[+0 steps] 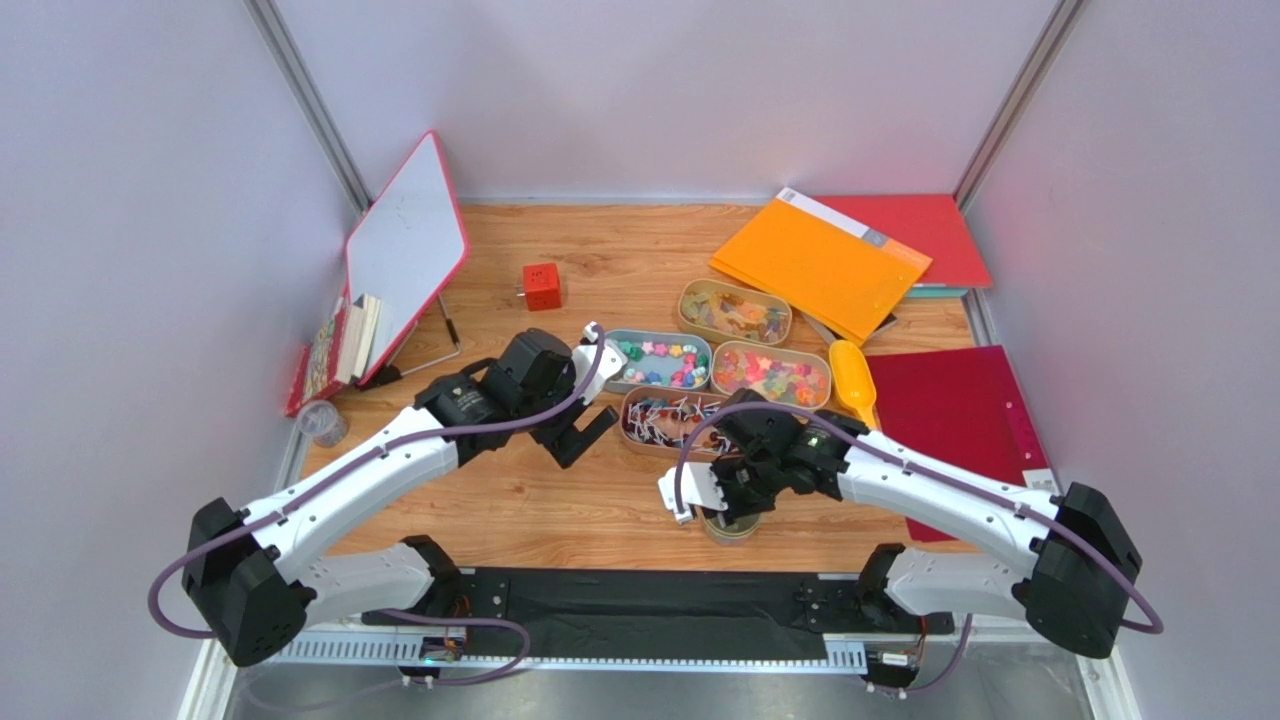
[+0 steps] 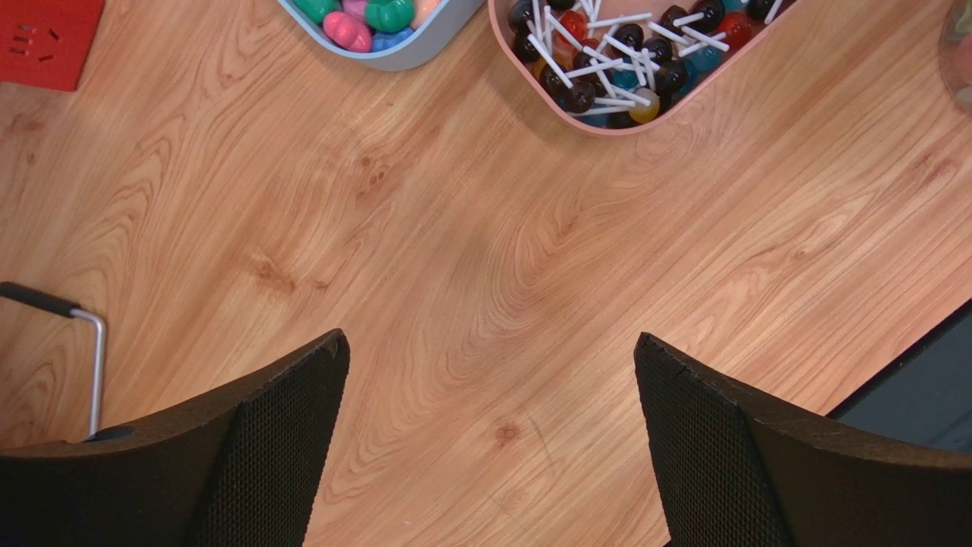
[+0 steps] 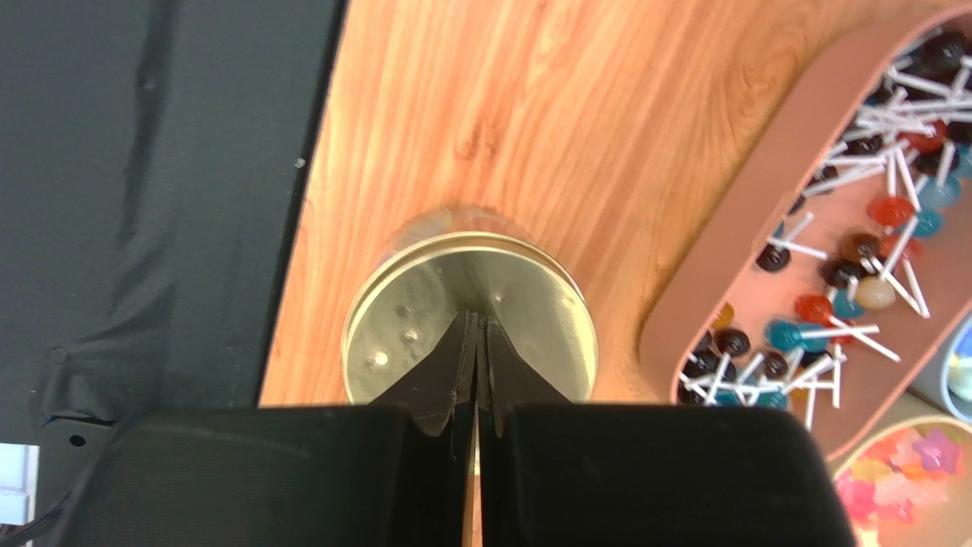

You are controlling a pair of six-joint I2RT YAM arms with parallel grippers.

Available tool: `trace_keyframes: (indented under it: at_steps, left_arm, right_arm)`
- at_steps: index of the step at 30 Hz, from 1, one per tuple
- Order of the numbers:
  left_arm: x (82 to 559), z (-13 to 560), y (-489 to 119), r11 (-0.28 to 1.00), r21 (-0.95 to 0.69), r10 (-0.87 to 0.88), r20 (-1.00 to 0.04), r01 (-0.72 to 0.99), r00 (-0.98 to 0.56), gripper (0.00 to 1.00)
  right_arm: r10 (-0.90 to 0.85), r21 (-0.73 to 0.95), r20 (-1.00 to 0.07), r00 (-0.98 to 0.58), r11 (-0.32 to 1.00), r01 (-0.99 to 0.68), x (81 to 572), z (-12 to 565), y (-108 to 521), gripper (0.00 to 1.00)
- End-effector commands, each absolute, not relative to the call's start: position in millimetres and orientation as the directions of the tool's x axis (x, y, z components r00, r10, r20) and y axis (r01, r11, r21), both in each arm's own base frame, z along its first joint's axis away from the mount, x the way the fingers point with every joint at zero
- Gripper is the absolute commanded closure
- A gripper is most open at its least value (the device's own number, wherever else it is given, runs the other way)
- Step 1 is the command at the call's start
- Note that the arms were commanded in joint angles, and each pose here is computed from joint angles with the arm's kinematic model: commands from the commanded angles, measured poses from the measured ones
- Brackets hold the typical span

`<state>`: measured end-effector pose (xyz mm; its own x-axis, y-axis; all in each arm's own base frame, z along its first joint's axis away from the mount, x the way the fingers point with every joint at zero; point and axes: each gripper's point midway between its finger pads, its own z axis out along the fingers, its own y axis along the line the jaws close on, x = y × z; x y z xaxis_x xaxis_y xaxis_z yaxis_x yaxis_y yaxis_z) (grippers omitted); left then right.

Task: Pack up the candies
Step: Screw the bottle lid onto the packing bottle.

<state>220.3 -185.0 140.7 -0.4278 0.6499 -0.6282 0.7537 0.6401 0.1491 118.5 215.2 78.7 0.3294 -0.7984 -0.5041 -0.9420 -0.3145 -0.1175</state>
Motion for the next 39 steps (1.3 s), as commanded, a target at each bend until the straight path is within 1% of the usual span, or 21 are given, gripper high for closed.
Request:
trace_keyframes:
  at_steps: [1, 4, 6, 9, 14, 17, 19, 22, 24, 27, 30, 31, 32, 33, 34, 35, 36, 37, 38, 39]
  left_arm:
    - [233.2, 164.7, -188.9, 0.633, 0.192, 0.642, -0.672, 0.750, -0.369, 0.00]
    - [232.0, 160.9, -188.0, 0.635, 0.191, 0.642, -0.668, 0.748, -0.375, 0.00]
    - [230.1, 155.4, -185.6, 0.634, 0.190, 0.648, -0.659, 0.750, -0.381, 0.00]
    - [228.6, 153.7, -184.8, 0.629, 0.192, 0.652, -0.658, 0.753, -0.377, 0.00]
    - [225.3, 152.0, -185.5, 0.620, 0.181, 0.652, -0.660, 0.763, -0.373, 0.00]
    - [220.6, 148.6, -189.6, 0.622, 0.145, 0.638, -0.665, 0.770, -0.389, 0.00]
    - [214.3, 144.6, -195.2, 0.614, 0.099, 0.622, -0.672, 0.783, -0.403, 0.00]
    - [207.8, 136.0, -198.0, 0.615, 0.060, 0.606, -0.674, 0.786, -0.422, 0.00]
    - [204.9, 131.3, -196.2, 0.615, 0.054, 0.609, -0.667, 0.787, -0.430, 0.00]
    - [206.4, 134.4, -194.4, 0.612, 0.070, 0.614, -0.671, 0.788, -0.417, 0.00]
    - [210.9, 144.6, -196.7, 0.613, 0.085, 0.601, -0.695, 0.786, -0.394, 0.00]
    - [210.2, 149.9, -198.6, 0.615, 0.077, 0.588, -0.707, 0.785, -0.392, 0.00]
    - [209.0, 151.7, -199.0, 0.617, 0.069, 0.582, -0.711, 0.784, -0.396, 0.00]
    - [206.2, 153.1, -201.1, 0.612, 0.063, 0.579, -0.715, 0.788, -0.393, 0.00]
    - [202.7, 154.6, -202.5, 0.614, 0.054, 0.569, -0.723, 0.788, -0.393, 0.00]
    - [201.0, 156.1, -204.1, 0.611, 0.055, 0.563, -0.731, 0.790, -0.385, 0.00]
    - [195.1, 159.2, -208.2, 0.597, 0.057, 0.558, -0.746, 0.800, -0.363, 0.00]
    - [189.0, 151.3, -208.5, 0.590, 0.052, 0.561, -0.744, 0.805, -0.363, 0.00]
    - [190.6, 157.5, -217.1, 0.582, 0.063, 0.529, -0.787, 0.811, -0.318, 0.00]
    - [180.0, 167.1, -226.6, 0.543, 0.064, 0.492, -0.833, 0.838, -0.255, 0.00]
  right_arm:
    - [-0.881, -0.127, -0.356, 0.312, -0.286, -0.950, 129.1, 78.1, 176.5, 1.00]
    - [-0.855, -0.205, -0.387, 0.344, -0.284, -0.937, 134.8, 105.3, 180.6, 1.00]
    - [-0.847, -0.206, -0.403, 0.348, -0.286, -0.936, 131.1, 112.8, 181.0, 1.00]
    - [-0.853, -0.160, -0.407, 0.325, -0.284, -0.945, 120.1, 110.0, 174.7, 1.00]
    - [-0.843, -0.153, -0.426, 0.327, -0.289, -0.945, 112.2, 105.8, 173.2, 1.00]
    - [-0.835, -0.134, -0.445, 0.323, -0.294, -0.946, 107.3, 102.2, 178.2, 1.00]
    - [-0.824, -0.122, -0.458, 0.333, -0.313, -0.942, 101.5, 89.3, 181.9, 1.00]
    - [-0.824, -0.084, -0.444, 0.351, -0.352, -0.932, 87.8, 57.7, 178.2, 1.00]
    - [-0.837, -0.039, -0.410, 0.362, -0.380, -0.924, 77.7, 41.6, 165.0, 1.00]
    - [-0.865, -0.028, -0.350, 0.358, -0.373, -0.928, 76.7, 43.6, 147.9, 1.00]
    - [-0.882, -0.167, -0.336, 0.331, -0.290, -0.942, 103.3, 75.0, 151.9, 1.00]
    - [-0.866, -0.253, -0.395, 0.308, -0.219, -0.942, 114.8, 105.2, 162.7, 0.98]
    - [-0.869, -0.315, -0.406, 0.283, -0.158, -0.936, 126.0, 121.7, 163.6, 0.92]
    - [-0.857, -0.365, -0.447, 0.255, -0.086, -0.927, 135.0, 139.8, 168.5, 0.56]
    - [-0.840, -0.393, -0.506, 0.197, 0.020, -0.919, 141.1, 160.4, 170.8, 0.32]
    - [-0.835, -0.458, -0.527, 0.159, 0.121, -0.881, 156.5, 185.4, 167.7, 0.14]
    - [-0.827, -0.474, -0.546, 0.134, 0.174, -0.863, 161.8, 197.9, 166.2, 0.00]
    - [-0.825, -0.487, -0.557, 0.099, 0.228, -0.843, 167.4, 207.5, 161.5, 0.00]
    - [-0.810, -0.483, -0.585, 0.034, 0.314, -0.817, 176.1, 222.1, 156.4, 0.00]
    - [-0.807, -0.455, -0.591, -0.010, 0.343, -0.822, 177.3, 225.6, 147.0, 0.00]
